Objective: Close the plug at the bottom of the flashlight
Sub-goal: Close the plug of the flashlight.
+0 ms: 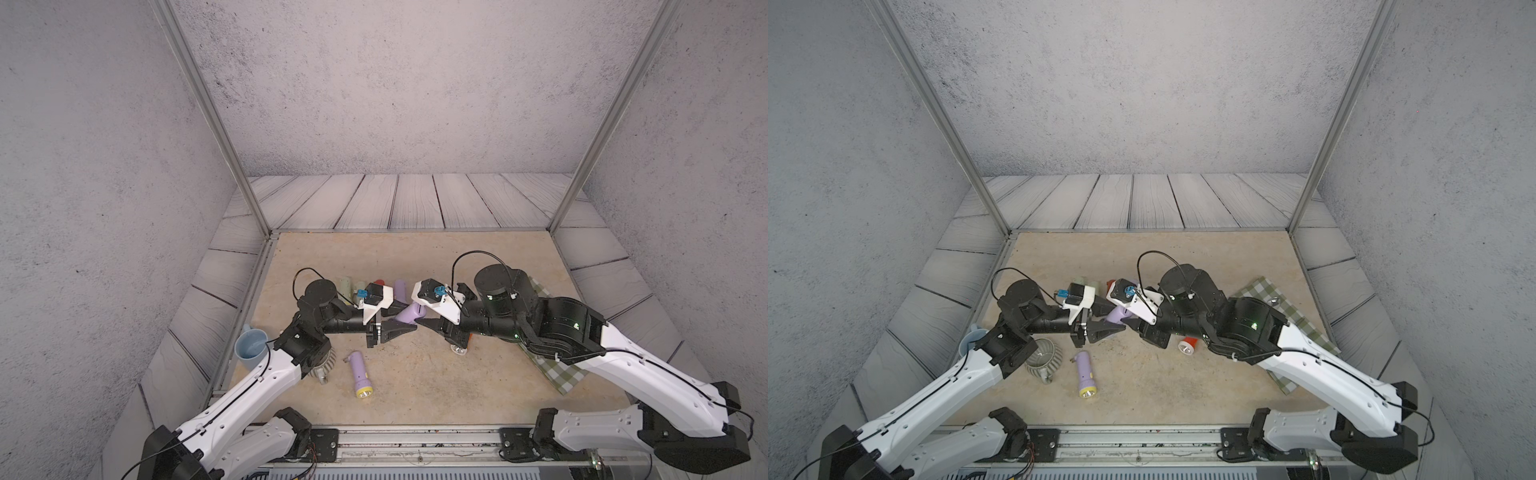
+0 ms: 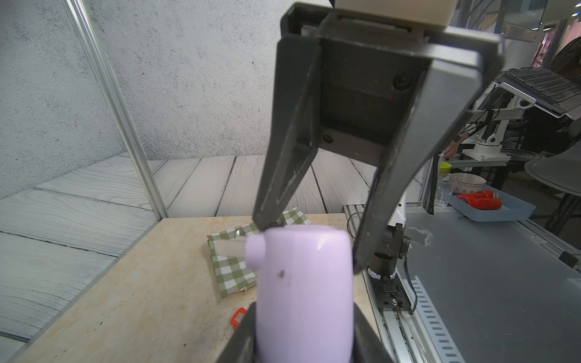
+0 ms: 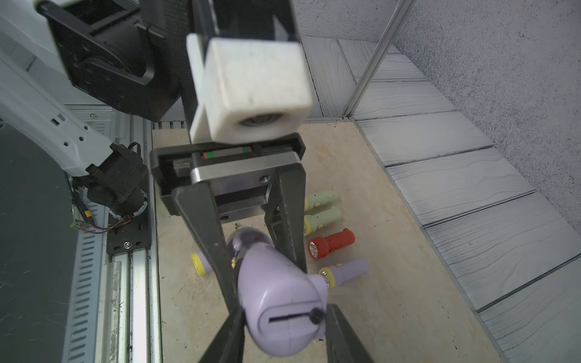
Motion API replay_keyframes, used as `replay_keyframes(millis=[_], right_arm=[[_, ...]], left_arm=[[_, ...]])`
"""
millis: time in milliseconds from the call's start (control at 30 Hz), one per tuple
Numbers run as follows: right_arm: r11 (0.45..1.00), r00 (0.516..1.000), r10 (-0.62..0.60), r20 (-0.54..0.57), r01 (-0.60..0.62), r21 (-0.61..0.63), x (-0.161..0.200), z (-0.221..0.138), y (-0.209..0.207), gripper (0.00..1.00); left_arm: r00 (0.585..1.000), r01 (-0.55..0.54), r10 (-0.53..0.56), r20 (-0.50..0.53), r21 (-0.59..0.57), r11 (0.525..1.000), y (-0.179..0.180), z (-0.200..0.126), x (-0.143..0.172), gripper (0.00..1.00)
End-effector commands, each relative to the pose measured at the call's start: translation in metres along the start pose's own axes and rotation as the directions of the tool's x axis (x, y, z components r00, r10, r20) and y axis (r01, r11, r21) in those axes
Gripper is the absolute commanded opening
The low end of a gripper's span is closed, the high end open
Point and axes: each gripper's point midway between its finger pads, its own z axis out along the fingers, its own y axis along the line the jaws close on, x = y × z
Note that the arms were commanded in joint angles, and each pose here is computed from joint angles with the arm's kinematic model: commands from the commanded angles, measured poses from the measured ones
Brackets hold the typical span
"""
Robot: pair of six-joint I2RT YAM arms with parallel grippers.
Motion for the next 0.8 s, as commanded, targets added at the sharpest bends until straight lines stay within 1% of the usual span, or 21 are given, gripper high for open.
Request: replay_keyframes(millis=[0, 233, 300, 767], right_arm=[[0.999, 1.0, -0.012, 0.011, 0.012, 0.029, -0.006, -0.002, -0.004, 0.41], [0.998, 0.999, -0.034, 0.007, 0.033, 0.052, -0.007, -0.002, -0.004, 0.42], [0.998, 0.999, -0.036, 0.005, 0.035, 0.046, -0.007, -0.001, -0.003, 0.38], [0.999, 0.998, -0.047, -0.039, 0.048, 0.025, 0.002, 0.013, 0.008, 0.29]], left_arm=[[0.998, -0.05, 0.049, 0.041, 0.022, 0.998, -0.002, 0.0, -0.02, 0.0], [0.998, -0.045, 0.044, 0.039, 0.029, 0.999, -0.002, 0.0, -0.019, 0.0], [0.998, -0.047, 0.046, 0.04, 0.025, 0.999, -0.002, 0.0, -0.02, 0.0], [0.998, -0.044, 0.044, 0.039, 0.013, 0.999, 0.001, -0.001, -0.02, 0.0]])
